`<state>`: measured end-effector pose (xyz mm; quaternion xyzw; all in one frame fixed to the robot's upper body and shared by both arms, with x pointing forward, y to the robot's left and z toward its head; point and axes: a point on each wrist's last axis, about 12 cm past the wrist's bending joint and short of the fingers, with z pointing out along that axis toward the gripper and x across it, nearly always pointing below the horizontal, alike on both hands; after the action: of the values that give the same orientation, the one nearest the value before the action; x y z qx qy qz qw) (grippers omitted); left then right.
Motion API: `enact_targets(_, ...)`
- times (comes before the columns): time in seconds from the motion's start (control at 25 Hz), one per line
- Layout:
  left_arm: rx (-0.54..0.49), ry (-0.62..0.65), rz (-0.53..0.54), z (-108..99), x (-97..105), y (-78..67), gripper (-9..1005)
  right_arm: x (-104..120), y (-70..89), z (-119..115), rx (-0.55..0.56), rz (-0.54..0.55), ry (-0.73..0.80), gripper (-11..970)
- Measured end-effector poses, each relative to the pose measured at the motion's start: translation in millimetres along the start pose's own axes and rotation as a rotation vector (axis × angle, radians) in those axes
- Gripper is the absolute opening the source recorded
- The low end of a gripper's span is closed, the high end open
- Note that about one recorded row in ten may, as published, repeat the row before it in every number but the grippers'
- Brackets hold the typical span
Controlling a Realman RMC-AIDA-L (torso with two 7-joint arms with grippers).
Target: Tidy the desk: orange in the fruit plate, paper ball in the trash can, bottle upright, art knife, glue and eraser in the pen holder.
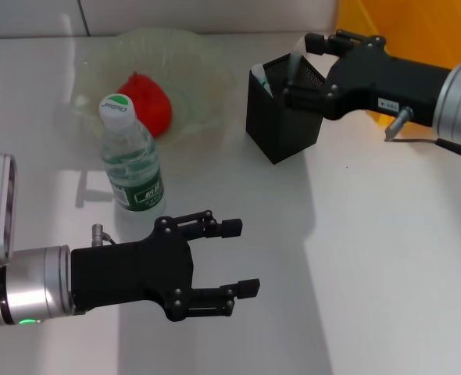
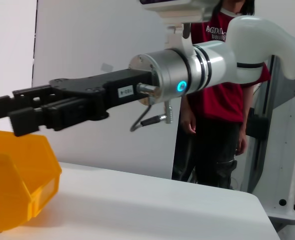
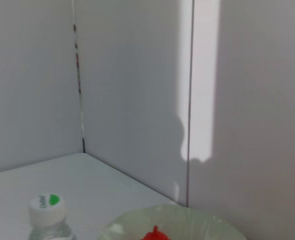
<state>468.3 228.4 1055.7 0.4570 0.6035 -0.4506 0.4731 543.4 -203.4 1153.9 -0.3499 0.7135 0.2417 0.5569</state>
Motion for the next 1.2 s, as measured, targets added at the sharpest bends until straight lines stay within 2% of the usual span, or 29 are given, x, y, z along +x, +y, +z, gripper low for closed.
enact_targets(0.08,-0.002,-0.001,0.000,-0.5,-0.1,0.3,783,11.3,4.7,-9.6,-0.040,0.001,-0.027,610)
enact_targets(0.2,-0.014,-0.001,-0.002,-3.5,0.4,1.2,783,33.5,11.6,-23.7,-0.094,0.020,-0.081,829)
enact_targets(0.52,-0.096,0.000,-0.031,-26.6,8.6,-1.9,783,87.2,21.0,-73.0,-0.278,0.107,-0.153,835)
enact_targets(0.68,-0.100,0.002,-0.036,-28.4,9.7,-2.5,783,104.6,29.1,-88.5,-0.394,0.113,-0.136,835)
enact_targets(0.88,-0.105,-0.003,-0.036,-28.2,9.5,-2.2,783,113.7,30.2,-89.9,-0.428,0.150,-0.096,834)
enact_targets(1.2,-0.099,-0.008,-0.035,-27.2,8.9,-3.0,783,114.3,27.2,-88.5,-0.417,0.159,-0.096,835)
